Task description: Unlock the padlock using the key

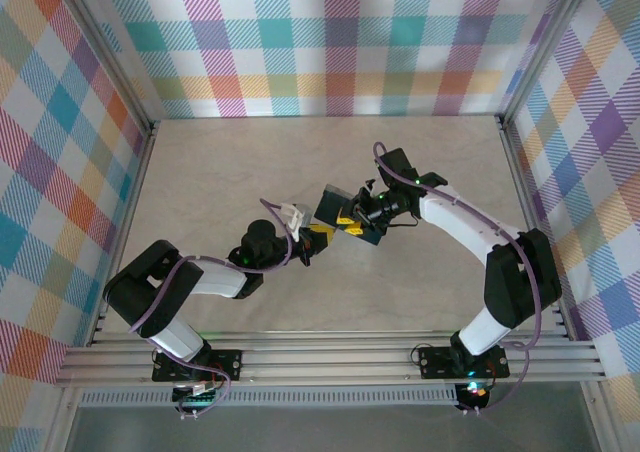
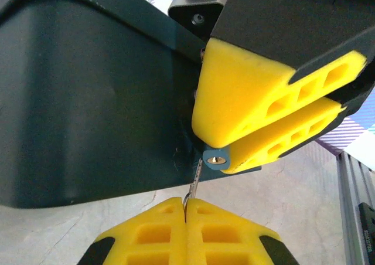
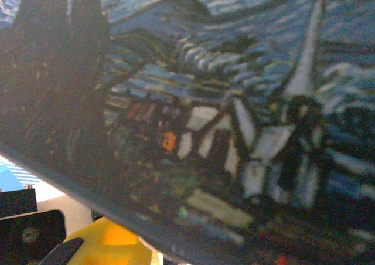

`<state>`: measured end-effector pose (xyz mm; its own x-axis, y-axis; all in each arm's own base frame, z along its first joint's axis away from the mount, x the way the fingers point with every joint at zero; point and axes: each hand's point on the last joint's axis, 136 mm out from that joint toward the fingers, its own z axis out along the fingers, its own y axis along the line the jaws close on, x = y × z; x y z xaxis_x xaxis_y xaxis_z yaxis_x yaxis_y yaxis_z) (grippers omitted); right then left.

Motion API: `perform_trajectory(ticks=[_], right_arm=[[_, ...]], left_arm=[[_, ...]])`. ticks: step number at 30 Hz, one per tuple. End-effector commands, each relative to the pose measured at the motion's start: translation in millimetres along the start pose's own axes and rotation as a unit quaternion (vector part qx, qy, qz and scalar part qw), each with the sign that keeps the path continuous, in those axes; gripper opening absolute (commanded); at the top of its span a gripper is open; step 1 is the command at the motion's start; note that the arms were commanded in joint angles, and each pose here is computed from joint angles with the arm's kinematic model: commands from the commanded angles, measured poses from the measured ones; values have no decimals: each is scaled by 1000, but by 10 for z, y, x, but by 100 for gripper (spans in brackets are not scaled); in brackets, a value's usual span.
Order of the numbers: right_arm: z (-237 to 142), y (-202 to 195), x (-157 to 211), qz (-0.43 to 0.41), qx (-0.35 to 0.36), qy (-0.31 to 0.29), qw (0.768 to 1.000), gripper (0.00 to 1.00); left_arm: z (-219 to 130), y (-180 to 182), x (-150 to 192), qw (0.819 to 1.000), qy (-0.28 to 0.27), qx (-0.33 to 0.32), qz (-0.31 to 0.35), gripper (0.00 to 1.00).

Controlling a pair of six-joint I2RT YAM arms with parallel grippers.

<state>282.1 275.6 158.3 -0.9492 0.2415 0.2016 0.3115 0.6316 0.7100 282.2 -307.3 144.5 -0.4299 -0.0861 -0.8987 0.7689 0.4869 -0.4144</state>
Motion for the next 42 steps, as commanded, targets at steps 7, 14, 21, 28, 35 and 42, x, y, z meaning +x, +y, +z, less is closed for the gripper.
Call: perform_trajectory(ticks=[7, 14, 21, 28, 35, 42], right_arm=[[-71, 79, 44, -21, -19, -2, 1000, 0], [-83, 116, 29, -24, -23, -5, 999, 0], [-100, 103, 13, -26, -21, -11, 999, 0], [-95, 86, 24, -26, -20, -9, 999, 0], [-97, 78, 37, -25, -23, -9, 999, 0], [-81, 66, 42, -23, -26, -7, 999, 0]], left_arm=[[-52, -162, -197, 999, -34, 24, 11, 0], [-52, -135, -91, 999, -22, 24, 1, 0], [-100, -119, 34, 999, -18, 27, -14, 0], [-112, -192, -55, 998, -30, 43, -18, 0], [-42, -208, -114, 998, -32, 50, -21, 0], [23, -215, -142, 997, -36, 60, -27, 0]])
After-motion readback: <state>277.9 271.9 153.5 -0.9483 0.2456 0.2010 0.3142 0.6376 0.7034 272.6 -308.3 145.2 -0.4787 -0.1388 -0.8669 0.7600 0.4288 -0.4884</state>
